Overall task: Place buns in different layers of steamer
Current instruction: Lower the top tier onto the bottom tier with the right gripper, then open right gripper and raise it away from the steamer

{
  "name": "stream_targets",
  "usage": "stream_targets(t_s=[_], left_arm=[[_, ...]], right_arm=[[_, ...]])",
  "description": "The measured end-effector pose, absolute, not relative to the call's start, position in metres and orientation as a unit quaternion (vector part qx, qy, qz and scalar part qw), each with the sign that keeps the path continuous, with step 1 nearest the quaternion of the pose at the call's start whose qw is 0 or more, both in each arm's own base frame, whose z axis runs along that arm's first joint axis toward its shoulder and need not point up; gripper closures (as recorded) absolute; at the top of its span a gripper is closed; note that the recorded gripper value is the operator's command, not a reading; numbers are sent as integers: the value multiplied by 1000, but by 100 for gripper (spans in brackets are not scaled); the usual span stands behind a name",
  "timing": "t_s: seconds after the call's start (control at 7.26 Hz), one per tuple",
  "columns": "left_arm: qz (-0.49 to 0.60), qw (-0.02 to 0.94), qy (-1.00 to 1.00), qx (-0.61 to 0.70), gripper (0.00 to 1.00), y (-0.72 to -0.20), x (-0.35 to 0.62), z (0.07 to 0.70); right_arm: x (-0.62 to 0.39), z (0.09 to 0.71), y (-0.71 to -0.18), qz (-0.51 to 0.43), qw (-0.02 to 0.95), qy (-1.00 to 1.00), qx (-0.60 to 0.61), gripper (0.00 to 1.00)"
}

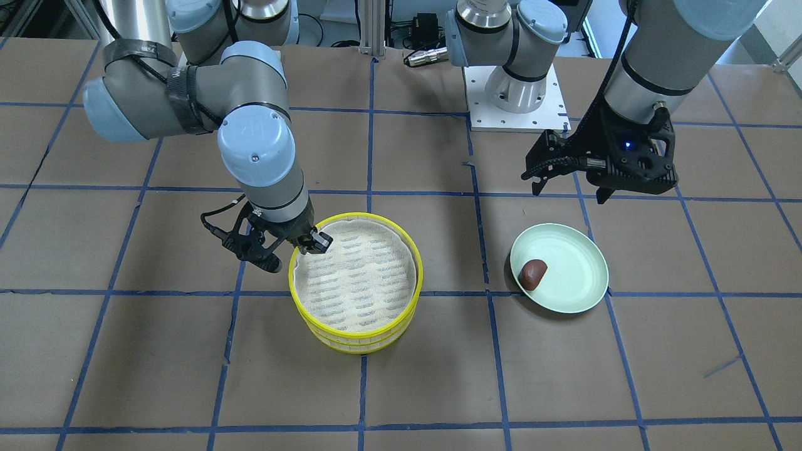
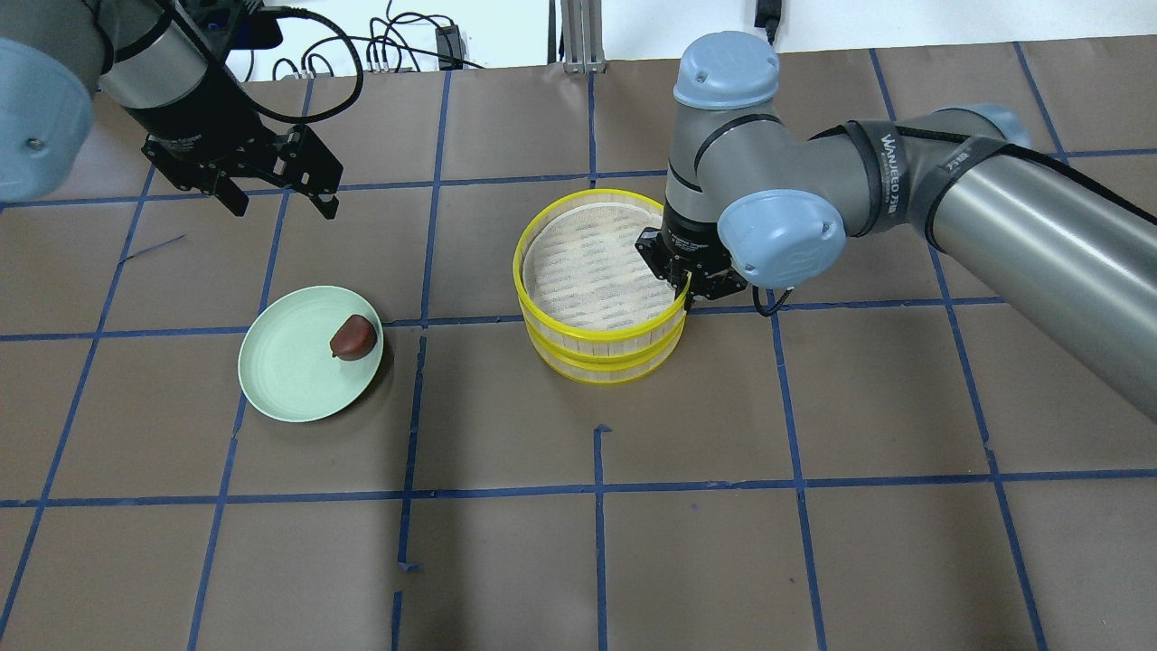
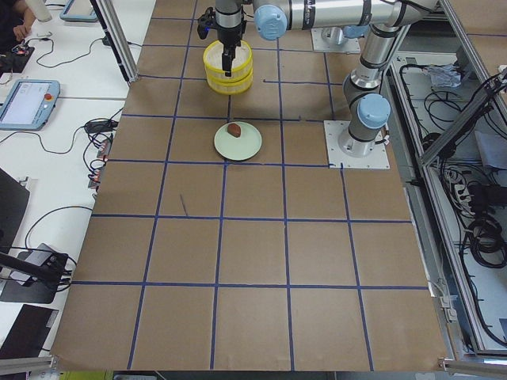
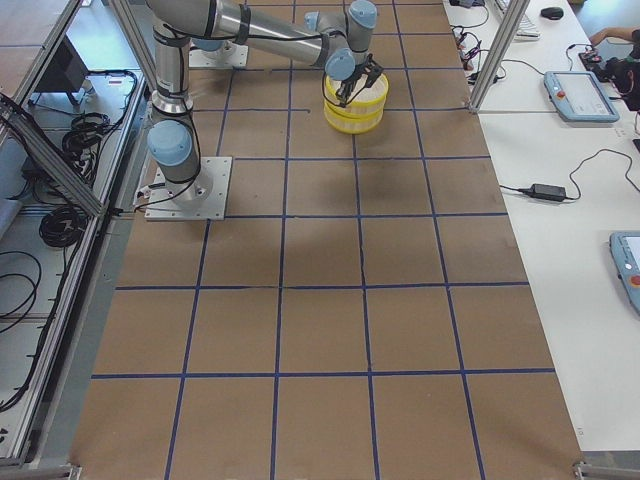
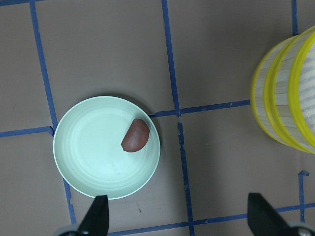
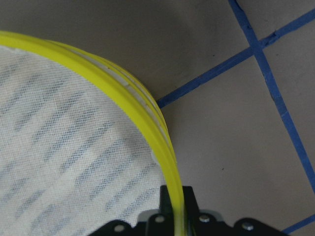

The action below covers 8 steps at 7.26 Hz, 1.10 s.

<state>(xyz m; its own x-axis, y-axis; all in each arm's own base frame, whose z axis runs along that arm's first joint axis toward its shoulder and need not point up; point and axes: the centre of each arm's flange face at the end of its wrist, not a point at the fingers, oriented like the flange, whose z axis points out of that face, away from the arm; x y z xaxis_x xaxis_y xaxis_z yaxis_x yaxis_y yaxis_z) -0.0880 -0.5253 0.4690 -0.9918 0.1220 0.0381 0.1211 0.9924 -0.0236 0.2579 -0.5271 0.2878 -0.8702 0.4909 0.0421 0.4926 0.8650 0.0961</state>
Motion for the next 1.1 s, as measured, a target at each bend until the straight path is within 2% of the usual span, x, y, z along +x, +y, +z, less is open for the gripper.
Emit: stream_targets(t_s=[0.14, 0.28, 0.41, 0.55, 1.1], left_arm=[[10, 20, -998, -63, 0, -525, -88, 469], [10, 20, -998, -64, 0, -525, -87, 468], [9, 20, -998, -64, 0, -525, -87, 467], [8, 20, -998, -65, 0, -525, -86, 466], [8, 20, -997, -68, 0, -524, -85, 465]], right_arm=[[258, 286, -526, -53, 8, -966, -255, 79], [258, 286, -526, -53, 7, -966, -255, 66], [258, 287, -526, -52, 5, -965, -255, 23], [258, 286, -526, -52, 5, -965, -255, 0], [244, 296, -534, -43, 8, -964, -262, 0]])
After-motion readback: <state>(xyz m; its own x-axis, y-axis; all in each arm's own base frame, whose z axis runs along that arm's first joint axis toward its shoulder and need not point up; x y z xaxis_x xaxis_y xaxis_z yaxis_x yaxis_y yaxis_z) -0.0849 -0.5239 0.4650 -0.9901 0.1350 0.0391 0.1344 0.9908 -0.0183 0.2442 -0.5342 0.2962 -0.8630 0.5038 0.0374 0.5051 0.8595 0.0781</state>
